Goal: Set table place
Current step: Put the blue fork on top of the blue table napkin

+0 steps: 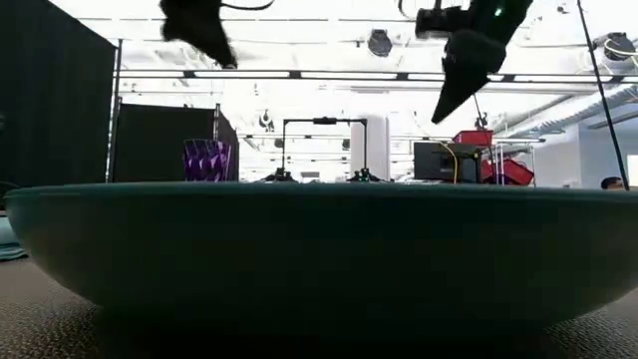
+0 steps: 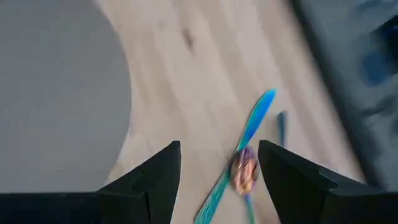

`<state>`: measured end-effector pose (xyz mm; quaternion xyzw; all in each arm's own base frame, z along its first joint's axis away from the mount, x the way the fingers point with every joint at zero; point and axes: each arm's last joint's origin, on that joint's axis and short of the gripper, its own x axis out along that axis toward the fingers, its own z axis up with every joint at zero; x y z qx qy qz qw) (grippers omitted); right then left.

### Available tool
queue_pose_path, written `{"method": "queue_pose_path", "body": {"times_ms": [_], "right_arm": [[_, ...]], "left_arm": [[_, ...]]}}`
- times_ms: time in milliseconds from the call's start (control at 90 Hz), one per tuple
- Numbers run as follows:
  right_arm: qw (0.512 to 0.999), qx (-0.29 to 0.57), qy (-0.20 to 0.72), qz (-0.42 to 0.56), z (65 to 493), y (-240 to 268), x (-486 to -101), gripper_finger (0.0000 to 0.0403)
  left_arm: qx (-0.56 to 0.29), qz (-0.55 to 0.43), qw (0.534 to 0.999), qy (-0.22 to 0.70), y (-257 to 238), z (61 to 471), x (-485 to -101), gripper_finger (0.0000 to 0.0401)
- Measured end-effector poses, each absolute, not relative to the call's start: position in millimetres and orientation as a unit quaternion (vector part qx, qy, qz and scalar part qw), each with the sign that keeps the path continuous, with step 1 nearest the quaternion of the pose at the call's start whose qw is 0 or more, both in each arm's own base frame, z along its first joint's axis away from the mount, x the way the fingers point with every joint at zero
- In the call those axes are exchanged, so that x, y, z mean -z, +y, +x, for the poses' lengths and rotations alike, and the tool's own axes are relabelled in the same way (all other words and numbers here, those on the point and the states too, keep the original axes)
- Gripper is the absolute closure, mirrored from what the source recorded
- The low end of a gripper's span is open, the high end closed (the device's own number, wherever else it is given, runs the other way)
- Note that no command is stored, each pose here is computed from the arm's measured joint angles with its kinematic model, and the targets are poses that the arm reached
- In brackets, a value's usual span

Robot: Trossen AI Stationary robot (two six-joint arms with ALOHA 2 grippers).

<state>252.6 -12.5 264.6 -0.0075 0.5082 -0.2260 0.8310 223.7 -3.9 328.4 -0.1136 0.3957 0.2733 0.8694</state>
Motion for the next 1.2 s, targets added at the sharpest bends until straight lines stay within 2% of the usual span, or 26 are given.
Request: {"method": "queue_pose_path", "body": {"times_ms": [211, 322, 422, 556, 644, 711, 789, 933, 1033, 1200], "right_arm": [[0.797, 0.285, 0.531, 0.038, 242, -59, -263, 0.0202], [0.792, 0.278, 0.54, 0.064, 238, -74, -262, 0.0202], [0.791, 0.242, 0.551, 0.11, 235, -87, -258, 0.0202], [0.772, 0.256, 0.57, 0.116, 224, -104, -256, 0.0202], [0.744, 0.27, 0.597, 0.13, 210, -117, -254, 0.0202], [0.72, 0.285, 0.615, 0.149, 198, -128, -253, 0.0202], [0.703, 0.307, 0.619, 0.171, 187, -139, -248, 0.0202], [0.688, 0.327, 0.616, 0.203, 173, -151, -225, 0.0202], [0.675, 0.326, 0.622, 0.225, 166, -149, -206, 0.0202], [0.66, 0.326, 0.632, 0.243, 159, -142, -184, 0.0202]], "left_arm": [[-0.31, -0.07, 0.847, 0.426, -6, 215, -289, 0.0334], [-0.31, -0.049, 0.851, 0.42, -3, 225, -272, 0.0334], [-0.273, -0.01, 0.882, 0.383, -4, 239, -264, 0.0334], [-0.17, 0.04, 0.935, 0.308, -9, 256, -265, 0.0334], [-0.108, 0.062, 0.954, 0.274, -12, 261, -266, 0.0334], [-0.094, 0.075, 0.959, 0.257, -13, 263, -269, 0.0334], [-0.112, 0.081, 0.96, 0.244, -11, 264, -272, 0.0334], [-0.198, 0.116, 0.943, 0.241, 3, 264, -274, 0.0334], [-0.256, 0.089, 0.935, 0.229, 12, 263, -275, 0.0334], [-0.26, 0.086, 0.93, 0.245, 17, 262, -272, 0.0334]]}}
